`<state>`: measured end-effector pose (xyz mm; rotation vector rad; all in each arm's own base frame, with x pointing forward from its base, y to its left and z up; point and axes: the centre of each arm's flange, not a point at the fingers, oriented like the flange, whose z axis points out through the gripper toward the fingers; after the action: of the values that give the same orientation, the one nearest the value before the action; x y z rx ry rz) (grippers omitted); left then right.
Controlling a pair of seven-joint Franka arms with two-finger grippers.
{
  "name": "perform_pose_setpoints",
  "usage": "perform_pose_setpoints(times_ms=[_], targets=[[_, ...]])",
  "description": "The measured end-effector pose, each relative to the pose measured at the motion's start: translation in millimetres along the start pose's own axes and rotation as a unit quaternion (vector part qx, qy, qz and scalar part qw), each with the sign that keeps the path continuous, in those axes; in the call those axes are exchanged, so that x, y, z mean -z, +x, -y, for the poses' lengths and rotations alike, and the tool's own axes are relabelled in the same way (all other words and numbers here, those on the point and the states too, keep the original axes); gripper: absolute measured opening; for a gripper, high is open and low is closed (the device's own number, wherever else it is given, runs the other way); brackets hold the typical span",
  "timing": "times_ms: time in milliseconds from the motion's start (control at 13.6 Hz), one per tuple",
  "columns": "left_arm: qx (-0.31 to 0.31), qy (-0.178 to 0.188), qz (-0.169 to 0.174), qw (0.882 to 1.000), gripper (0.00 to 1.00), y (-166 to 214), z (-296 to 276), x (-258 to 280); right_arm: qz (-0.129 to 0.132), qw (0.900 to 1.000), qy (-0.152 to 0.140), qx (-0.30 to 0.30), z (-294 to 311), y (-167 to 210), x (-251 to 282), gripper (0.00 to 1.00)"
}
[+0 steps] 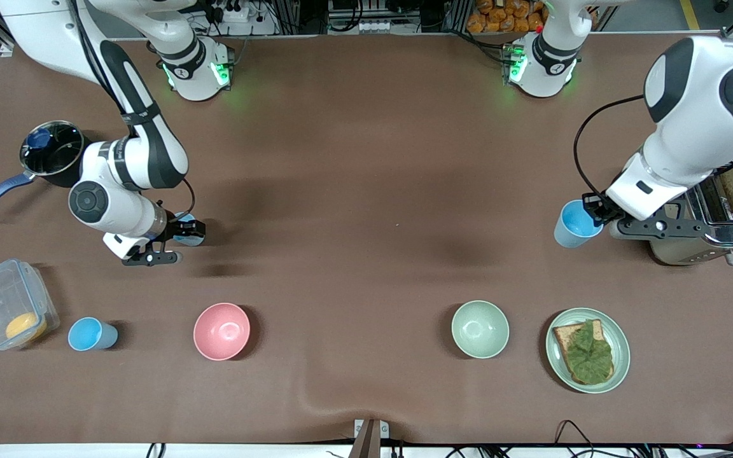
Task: Stack blue cups with both arms
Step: 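Lift the blue cup with the left gripper while the right gripper holds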
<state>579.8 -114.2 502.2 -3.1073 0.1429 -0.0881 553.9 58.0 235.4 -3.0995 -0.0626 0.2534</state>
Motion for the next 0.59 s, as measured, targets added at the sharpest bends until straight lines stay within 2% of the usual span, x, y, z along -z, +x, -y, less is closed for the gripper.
perform_pose_setpoints(times_ms=[73, 147, 220, 367, 587], targets=[[-0.007, -0.003, -0.003, 1.0, 0.03, 0, -10, 6, 0.001, 1.0, 0.002, 0.0, 0, -1, -1, 0.82], [-0.013, -0.004, -0.005, 1.0, 0.03, 0, -18, 11, 0.002, 1.0, 0.002, 0.005, 0, -1, -2, 0.9], [-0.017, -0.005, -0.005, 1.0, 0.03, -1, -24, 13, 0.002, 1.0, 0.003, 0.008, 0, -1, -1, 0.9], [-0.023, -0.006, -0.005, 1.0, 0.03, -1, -30, 14, 0.002, 1.0, 0.003, 0.014, 0, -1, 1, 1.0], [-0.025, -0.006, -0.003, 1.0, 0.03, -1, -32, 12, 0.005, 1.0, 0.003, 0.015, 0, -2, 0, 0.96]])
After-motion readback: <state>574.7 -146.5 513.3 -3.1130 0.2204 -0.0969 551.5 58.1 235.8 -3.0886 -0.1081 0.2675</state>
